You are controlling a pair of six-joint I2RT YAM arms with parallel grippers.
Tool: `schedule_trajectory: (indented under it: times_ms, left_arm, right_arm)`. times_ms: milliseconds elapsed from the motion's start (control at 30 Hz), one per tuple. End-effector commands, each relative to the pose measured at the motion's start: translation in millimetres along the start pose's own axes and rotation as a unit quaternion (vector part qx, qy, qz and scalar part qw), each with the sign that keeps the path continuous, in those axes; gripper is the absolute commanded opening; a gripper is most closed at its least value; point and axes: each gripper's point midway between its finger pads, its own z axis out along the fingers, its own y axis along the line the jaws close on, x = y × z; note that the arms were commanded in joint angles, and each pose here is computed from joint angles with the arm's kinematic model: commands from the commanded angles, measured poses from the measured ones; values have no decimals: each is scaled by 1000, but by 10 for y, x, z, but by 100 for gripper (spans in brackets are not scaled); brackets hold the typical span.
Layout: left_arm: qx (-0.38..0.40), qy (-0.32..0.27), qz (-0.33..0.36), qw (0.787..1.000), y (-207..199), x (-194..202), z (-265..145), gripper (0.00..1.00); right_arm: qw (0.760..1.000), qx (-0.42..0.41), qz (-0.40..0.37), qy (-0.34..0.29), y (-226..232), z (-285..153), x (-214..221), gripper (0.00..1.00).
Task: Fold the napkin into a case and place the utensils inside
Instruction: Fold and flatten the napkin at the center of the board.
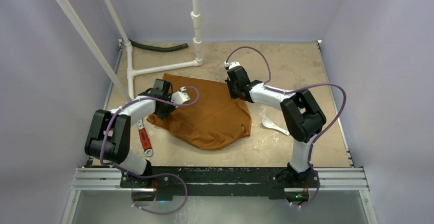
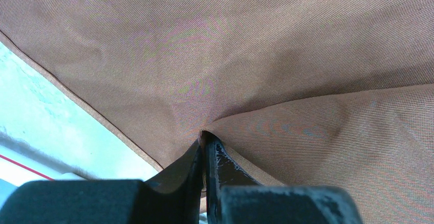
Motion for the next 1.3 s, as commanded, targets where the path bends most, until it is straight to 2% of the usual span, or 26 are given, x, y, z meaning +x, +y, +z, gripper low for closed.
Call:
schedule_trajectory:
  times_ms: [0, 33, 167, 233, 367, 467, 600, 700, 833, 900, 1033, 1133, 1267]
  left_arm:
    - [64, 48, 13, 997, -362, 308, 141, 5]
    - [64, 48, 14, 997, -364, 308, 140, 5]
    - [70, 51, 15, 996, -393, 328, 151, 5]
    - [71, 52, 15, 996, -401, 325, 159, 5]
    - [76, 51, 15, 996, -419, 323, 158, 4]
    - [79, 53, 16, 995, -433, 331, 158, 5]
    - [81, 54, 18, 995, -445, 345, 149, 5]
    - [81, 54, 16, 995, -449, 345, 147, 4]
    - [88, 49, 7, 995, -459, 302, 127, 4]
    - [96, 44, 0, 994, -472, 258, 96, 4]
    - [116, 26, -13, 993, -491, 133, 1, 4]
    - [128, 19, -15, 991, -507, 74, -65, 4]
    - [128, 17, -13, 992, -470, 52, -105, 3]
  right_arm:
    - [999, 39, -24, -25, -188, 26, -289, 0]
    - [998, 46, -28, -25, -222, 42, -298, 2]
    - [996, 78, -28, -28, -417, 75, -343, 30]
    - [994, 99, -26, -28, -536, 95, -350, 34]
    - [986, 164, -31, -23, -838, 136, -326, 35]
    - [976, 217, -31, -11, -1044, 138, -272, 53]
    - [967, 253, -8, -24, -1201, 41, -321, 66]
    - [955, 293, 9, -39, -1357, -96, -393, 70]
    - [938, 341, 46, -47, -1497, -326, -474, 67]
    - [943, 321, 72, -55, -1432, -440, -532, 67]
    - [980, 172, 78, -68, -819, -706, -410, 73]
    - [992, 86, 92, -17, -275, -984, 71, 75]
    - [990, -23, 125, 61, 231, -1333, 857, 76]
